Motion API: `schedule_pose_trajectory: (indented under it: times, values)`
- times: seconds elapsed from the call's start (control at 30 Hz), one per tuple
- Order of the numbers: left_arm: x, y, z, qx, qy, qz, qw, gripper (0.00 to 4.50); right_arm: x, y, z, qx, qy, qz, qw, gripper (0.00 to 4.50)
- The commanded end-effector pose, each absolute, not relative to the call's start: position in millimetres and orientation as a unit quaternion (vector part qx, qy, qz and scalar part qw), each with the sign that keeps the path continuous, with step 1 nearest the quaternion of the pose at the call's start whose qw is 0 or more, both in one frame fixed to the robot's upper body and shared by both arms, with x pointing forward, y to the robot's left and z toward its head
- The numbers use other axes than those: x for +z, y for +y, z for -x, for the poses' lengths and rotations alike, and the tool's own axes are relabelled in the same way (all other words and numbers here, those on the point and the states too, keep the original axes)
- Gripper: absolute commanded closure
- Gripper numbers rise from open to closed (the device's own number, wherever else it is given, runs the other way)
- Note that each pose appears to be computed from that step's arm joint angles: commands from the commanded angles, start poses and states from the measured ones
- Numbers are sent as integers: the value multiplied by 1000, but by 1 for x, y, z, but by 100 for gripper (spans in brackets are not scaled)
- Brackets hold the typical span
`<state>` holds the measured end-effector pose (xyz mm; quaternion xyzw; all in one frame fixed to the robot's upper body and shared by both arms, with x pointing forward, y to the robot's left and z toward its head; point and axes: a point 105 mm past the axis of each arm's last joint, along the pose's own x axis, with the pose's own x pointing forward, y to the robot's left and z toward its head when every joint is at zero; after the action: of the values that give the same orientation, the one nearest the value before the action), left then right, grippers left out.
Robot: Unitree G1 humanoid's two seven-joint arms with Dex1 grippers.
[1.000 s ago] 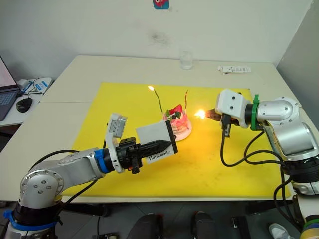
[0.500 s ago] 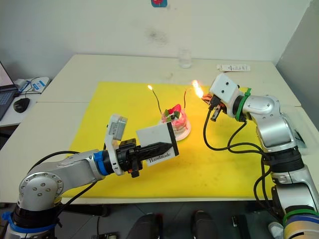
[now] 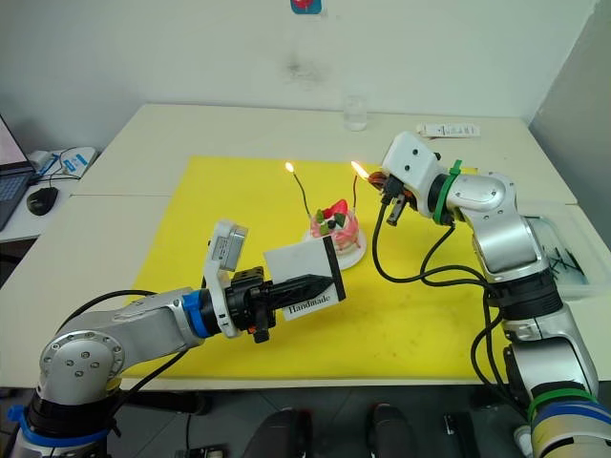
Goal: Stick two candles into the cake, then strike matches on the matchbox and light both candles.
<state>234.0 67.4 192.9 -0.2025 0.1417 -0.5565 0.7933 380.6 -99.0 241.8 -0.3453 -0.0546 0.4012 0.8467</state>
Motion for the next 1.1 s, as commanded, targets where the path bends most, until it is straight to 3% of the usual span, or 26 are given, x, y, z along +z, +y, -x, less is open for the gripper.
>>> schedule_pose_trajectory:
  times: [0.03,0.97,1.1]
  values:
    - [201,61,-228,-573,123,192,787,450,260,-92,-377,401,-91,358,838,449]
    - [202,59,-229,-577,123,192,784,450,255,-112,-382,377,-71,366,848,449]
    - [202,59,-227,-579,123,191,783,450,260,-143,-373,347,-55,385,853,449]
